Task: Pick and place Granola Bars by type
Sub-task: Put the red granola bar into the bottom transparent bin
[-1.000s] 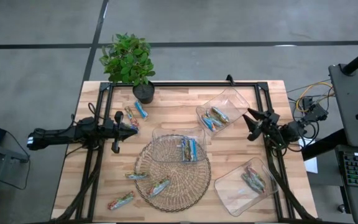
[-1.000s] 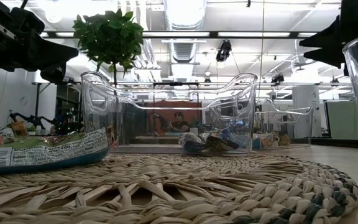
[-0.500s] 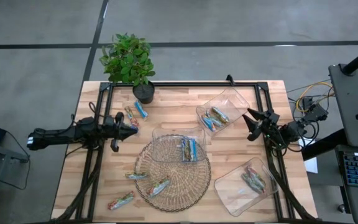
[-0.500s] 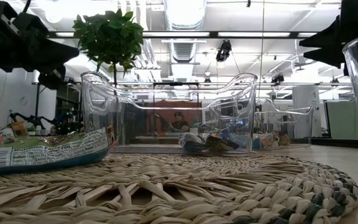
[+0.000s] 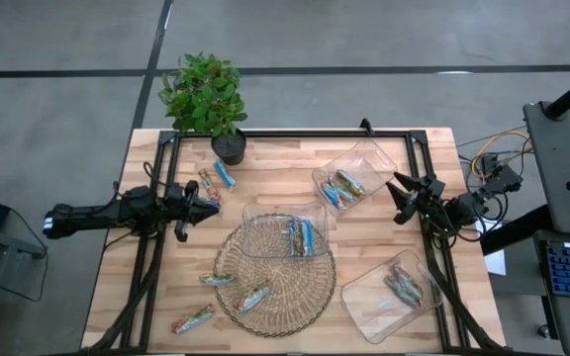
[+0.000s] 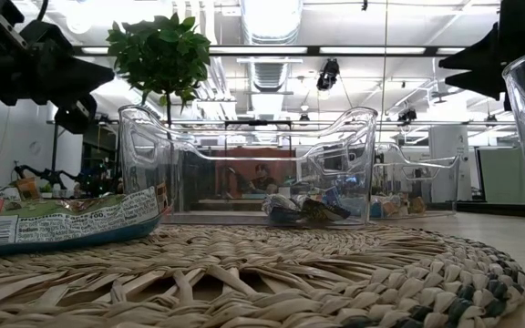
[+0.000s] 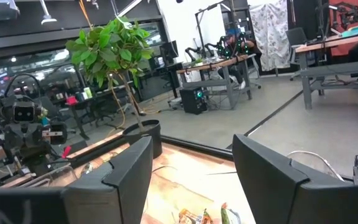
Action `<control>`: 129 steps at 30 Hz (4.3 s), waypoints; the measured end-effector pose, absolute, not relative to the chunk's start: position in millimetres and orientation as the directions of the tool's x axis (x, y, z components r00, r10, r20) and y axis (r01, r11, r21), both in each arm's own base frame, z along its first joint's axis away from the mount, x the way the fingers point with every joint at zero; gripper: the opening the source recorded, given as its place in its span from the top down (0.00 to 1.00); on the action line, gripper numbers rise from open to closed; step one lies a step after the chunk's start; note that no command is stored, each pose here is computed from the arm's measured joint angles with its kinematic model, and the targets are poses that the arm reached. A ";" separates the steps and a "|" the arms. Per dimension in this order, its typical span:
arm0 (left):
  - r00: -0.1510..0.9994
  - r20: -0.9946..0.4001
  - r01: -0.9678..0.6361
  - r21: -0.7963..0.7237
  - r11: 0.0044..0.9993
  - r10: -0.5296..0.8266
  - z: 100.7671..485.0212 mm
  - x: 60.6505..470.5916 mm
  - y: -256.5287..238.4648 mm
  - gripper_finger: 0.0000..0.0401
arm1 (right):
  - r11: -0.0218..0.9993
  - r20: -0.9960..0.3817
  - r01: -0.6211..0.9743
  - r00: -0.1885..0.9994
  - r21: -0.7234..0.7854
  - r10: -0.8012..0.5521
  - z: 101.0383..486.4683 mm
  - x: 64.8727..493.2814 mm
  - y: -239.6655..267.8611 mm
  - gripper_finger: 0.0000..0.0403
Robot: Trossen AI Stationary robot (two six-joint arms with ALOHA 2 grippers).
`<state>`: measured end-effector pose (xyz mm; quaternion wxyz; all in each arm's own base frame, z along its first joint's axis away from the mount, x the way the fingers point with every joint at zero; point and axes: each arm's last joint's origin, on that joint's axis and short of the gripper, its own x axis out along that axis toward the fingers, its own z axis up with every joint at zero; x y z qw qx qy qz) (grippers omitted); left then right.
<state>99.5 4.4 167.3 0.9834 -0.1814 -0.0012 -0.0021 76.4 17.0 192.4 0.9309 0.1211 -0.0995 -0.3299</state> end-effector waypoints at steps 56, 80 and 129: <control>0.823 -0.509 -0.563 -0.669 0.484 0.254 357.4 162.5 15.9 0.60 | 0.753 0.105 0.591 0.762 0.290 -0.638 192.4 76.5 17.0 0.48; 0.527 -0.688 -0.844 -0.492 0.212 0.499 348.3 173.7 -44.7 0.39 | 0.753 0.105 0.590 0.762 0.292 -0.639 192.2 76.6 17.1 0.48; -0.131 -0.820 -0.962 -0.030 -0.270 0.557 202.0 194.4 53.2 0.42 | 0.754 0.104 0.592 0.763 0.286 -0.638 191.9 76.7 17.1 0.48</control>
